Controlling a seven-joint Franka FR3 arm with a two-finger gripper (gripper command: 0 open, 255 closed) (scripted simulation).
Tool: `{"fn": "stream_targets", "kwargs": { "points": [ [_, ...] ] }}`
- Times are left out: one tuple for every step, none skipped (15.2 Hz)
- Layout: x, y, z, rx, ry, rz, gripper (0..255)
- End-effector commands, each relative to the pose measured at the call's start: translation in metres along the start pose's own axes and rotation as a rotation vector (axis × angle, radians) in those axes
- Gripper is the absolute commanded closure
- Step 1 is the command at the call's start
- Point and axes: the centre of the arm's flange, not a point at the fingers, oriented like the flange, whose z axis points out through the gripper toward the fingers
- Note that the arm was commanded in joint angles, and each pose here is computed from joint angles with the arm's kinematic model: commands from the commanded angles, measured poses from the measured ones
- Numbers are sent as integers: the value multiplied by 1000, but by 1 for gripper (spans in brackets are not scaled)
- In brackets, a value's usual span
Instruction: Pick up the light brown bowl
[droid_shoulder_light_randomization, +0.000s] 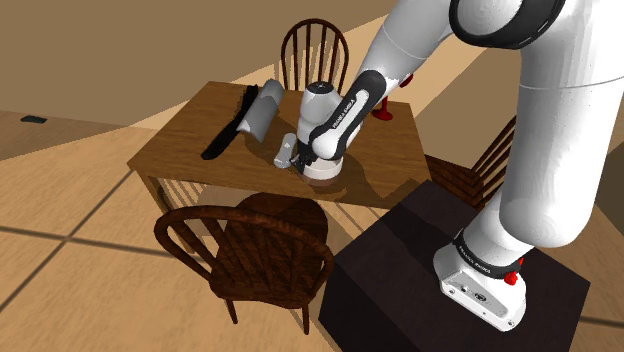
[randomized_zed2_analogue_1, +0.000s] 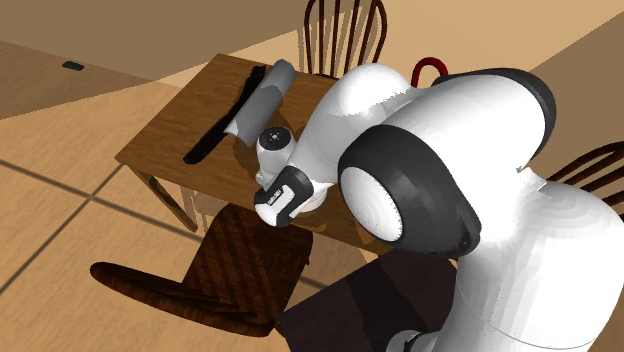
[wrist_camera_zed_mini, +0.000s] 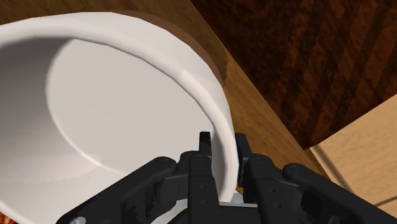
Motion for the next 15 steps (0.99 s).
{"fn": "stream_targets", "kwargs": {
  "points": [
    [0, 0, 0, 0, 0, 0, 255],
    [0, 0, 0, 0, 0, 0, 255],
    [0, 0, 0, 0, 0, 0, 255],
    [1, 0, -5, 0, 0, 0, 255],
    [2, 0, -10, 0, 0, 0, 255],
    [3, 0, -16, 0, 0, 0, 255],
    [4, 0, -21, 0, 0, 0, 255],
    [5, 0, -26, 0, 0, 0, 255],
    [6, 0, -31, 0, 0, 0, 255],
    [7, 0, -36, 0, 0, 0, 255],
    [8, 0, -42, 0, 0, 0, 255],
    [8, 0, -47, 0, 0, 0, 255],
    [9, 0, -52, 0, 0, 0, 255],
    [10, 0, -57, 0, 0, 0, 255],
    [11, 0, -62, 0, 0, 0, 255]
  ]
}}
